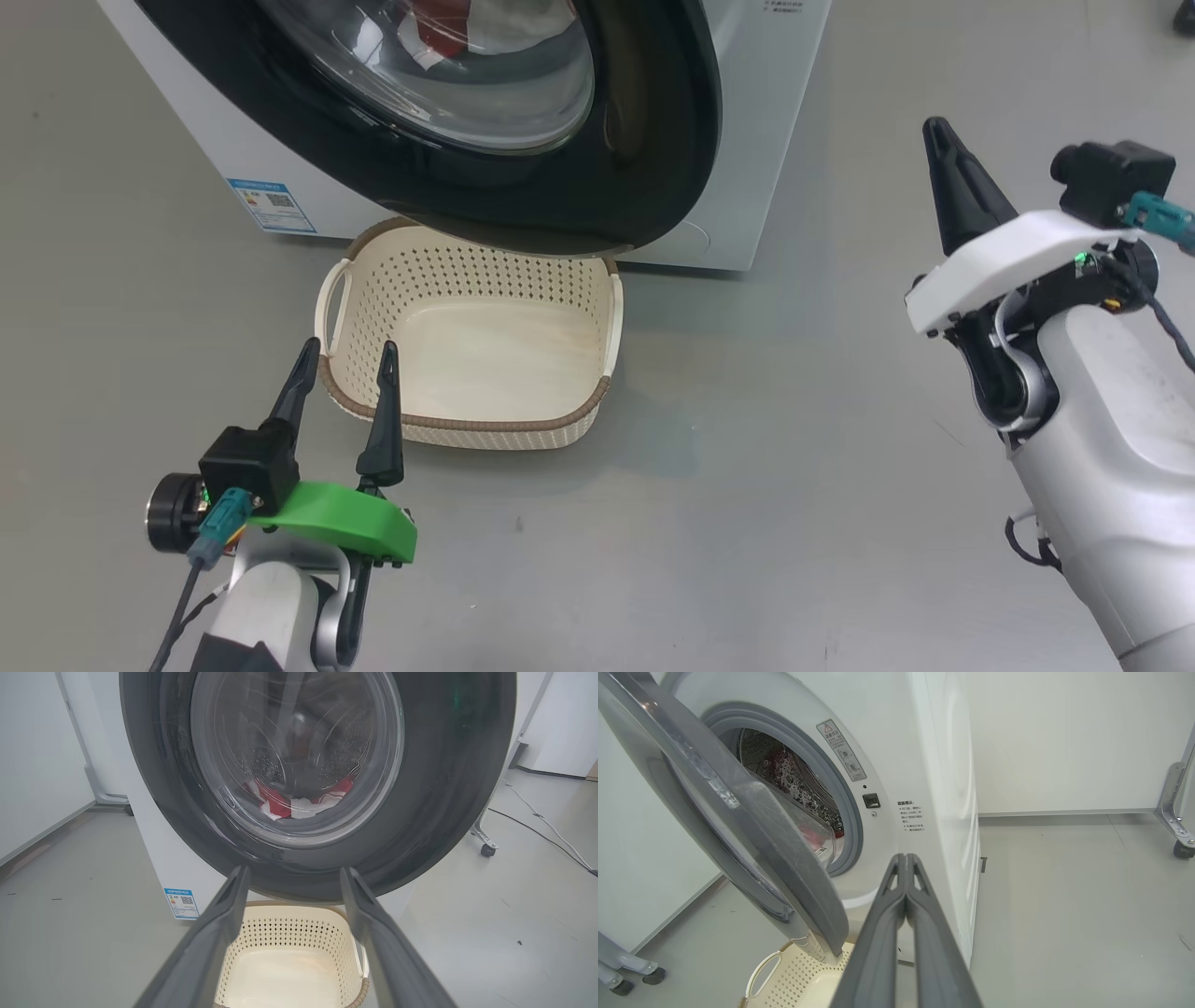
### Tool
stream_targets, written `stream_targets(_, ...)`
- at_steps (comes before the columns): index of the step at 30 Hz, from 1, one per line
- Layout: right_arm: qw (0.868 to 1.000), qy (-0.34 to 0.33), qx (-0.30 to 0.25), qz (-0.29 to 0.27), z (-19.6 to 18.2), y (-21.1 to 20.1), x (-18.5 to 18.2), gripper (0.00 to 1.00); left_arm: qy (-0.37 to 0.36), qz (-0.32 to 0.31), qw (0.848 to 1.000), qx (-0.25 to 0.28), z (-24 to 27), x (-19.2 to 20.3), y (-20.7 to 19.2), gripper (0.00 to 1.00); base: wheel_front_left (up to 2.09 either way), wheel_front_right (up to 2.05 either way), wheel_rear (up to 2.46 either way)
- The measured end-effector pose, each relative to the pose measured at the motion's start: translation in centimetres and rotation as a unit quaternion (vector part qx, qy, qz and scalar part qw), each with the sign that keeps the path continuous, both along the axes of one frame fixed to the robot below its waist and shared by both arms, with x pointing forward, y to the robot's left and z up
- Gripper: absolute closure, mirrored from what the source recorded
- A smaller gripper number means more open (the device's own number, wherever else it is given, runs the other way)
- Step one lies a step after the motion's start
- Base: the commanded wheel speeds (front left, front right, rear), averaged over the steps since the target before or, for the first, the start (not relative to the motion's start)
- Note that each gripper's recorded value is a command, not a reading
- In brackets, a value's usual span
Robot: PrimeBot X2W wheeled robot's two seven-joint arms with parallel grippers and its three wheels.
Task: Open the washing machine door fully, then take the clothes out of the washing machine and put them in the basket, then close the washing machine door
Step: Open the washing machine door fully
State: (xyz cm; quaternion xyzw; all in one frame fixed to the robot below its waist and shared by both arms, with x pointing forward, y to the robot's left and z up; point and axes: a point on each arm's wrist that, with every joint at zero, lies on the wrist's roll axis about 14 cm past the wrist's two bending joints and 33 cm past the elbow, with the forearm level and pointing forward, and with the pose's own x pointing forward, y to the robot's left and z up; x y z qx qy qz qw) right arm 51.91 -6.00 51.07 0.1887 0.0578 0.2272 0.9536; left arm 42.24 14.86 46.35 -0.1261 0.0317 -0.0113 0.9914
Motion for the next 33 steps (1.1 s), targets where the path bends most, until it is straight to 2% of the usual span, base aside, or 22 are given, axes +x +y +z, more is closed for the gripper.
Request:
stream_targets(7,0.999,-0.032,-0.014,-0.032,-0.9,-2.2,-2.6,1.0,-0.007,0.0,1.0,-0.001,0.5,-0.5,-0.1,0.0,0.0,0.0,0.0)
stream_targets(8,0.999,-0.033,-0.014,-0.035,-1.2,-2.3,-3.0,0.51,-0.008,-0.001,1.0,-0.001,0.5,-0.5,-0.1,0.0,0.0,0.0,0.0)
stream_targets(9,0.999,-0.029,-0.017,-0.041,-1.5,-2.6,-3.3,0.07,-0.008,-0.001,1.0,0.0,0.6,-0.5,-0.2,0.0,0.0,0.0,0.0)
stream_targets(10,0.999,-0.024,-0.019,-0.044,-1.9,-2.7,-3.6,0.0,-0.009,-0.001,1.0,-0.001,0.6,-0.5,-0.2,0.0,0.0,0.0,0.0)
stream_targets(27,0.997,-0.009,-0.031,-0.073,-3.5,-3.6,-6.8,0.0,-0.011,-0.003,1.0,-0.001,0.7,-0.9,-0.3,0.0,0.0,0.0,0.0)
stream_targets(33,0.996,-0.024,-0.022,-0.081,-2.5,-3.5,-6.8,0.0,-0.009,0.001,1.0,-0.001,0.6,-0.9,0.0,0.0,0.0,0.0,0.0)
